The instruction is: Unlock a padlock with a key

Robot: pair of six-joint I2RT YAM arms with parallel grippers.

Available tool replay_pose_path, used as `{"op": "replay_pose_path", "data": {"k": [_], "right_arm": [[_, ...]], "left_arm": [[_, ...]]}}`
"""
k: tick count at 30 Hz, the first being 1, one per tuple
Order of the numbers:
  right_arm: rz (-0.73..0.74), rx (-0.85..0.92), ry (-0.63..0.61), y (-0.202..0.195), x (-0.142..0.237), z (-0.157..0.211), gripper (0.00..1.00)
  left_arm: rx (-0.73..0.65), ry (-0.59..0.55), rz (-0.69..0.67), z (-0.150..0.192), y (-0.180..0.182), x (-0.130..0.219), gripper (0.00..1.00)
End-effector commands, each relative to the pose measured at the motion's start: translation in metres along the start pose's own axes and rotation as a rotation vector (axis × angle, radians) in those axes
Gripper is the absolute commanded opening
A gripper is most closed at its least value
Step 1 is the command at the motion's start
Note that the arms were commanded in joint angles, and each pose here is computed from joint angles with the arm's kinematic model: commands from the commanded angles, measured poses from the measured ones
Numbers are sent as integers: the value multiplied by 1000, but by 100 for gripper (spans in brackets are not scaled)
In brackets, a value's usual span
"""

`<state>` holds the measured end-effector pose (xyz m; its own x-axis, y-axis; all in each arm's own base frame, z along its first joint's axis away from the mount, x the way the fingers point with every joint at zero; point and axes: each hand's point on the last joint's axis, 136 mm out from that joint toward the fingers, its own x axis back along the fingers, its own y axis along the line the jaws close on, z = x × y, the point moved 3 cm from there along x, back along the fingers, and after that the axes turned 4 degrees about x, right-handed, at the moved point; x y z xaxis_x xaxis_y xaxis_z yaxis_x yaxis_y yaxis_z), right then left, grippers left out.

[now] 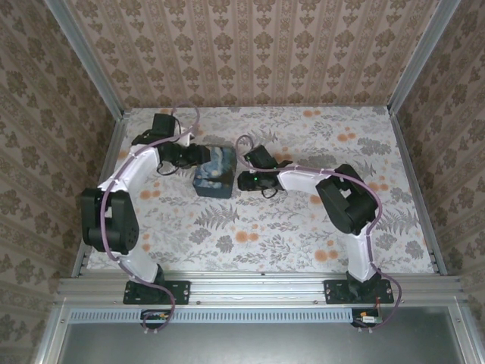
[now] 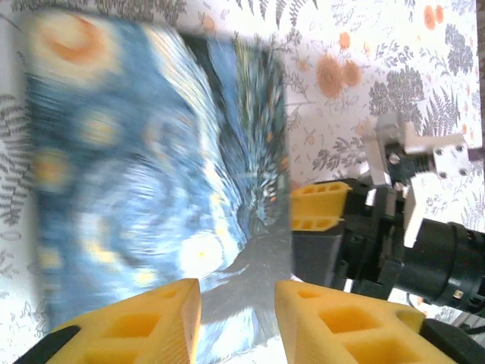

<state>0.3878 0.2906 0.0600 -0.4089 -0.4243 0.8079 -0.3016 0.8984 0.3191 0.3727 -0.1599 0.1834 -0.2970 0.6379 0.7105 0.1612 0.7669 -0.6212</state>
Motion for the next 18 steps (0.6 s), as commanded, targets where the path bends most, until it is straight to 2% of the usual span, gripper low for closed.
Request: {"op": "replay_pose_path", "data": {"k": [1,3,4,5,6,7,11,13,15,17,18], "right_arm": [[123,37,32,-36,26,12,39],[108,21,-21,-39,42,6,43],[84,23,-52,-37,53,3,48],[63,39,-96,-35,67,-3,64],[63,59,-134,-35,79,-6,95],[92,83,-181,-40,94,-11,100],[277,94,-360,-93,162,-19,100],[394,108,-482,-128,194,-17,100],[446,106,-554,-160,209,-7,100],[498,90,-586,-191,205,9,100],[520,80,-613,-202,201,15,100]], "left_arm": [[-7,8,-11,-5,-9,-3,40],[-8,-39,-41,-12,-6,4,44],[-20,-74,-76,-17,-1,10,54],[-38,-121,-145,-21,10,17,97],[-79,-177,-229,-25,22,24,100],[-134,-240,-339,-26,39,31,100],[-371,-482,-571,-9,87,54,100],[-448,-541,-674,11,113,58,100],[-391,-562,-645,31,136,54,100],[-410,-624,-592,38,139,50,100],[-454,-704,-585,33,135,54,100]]}}
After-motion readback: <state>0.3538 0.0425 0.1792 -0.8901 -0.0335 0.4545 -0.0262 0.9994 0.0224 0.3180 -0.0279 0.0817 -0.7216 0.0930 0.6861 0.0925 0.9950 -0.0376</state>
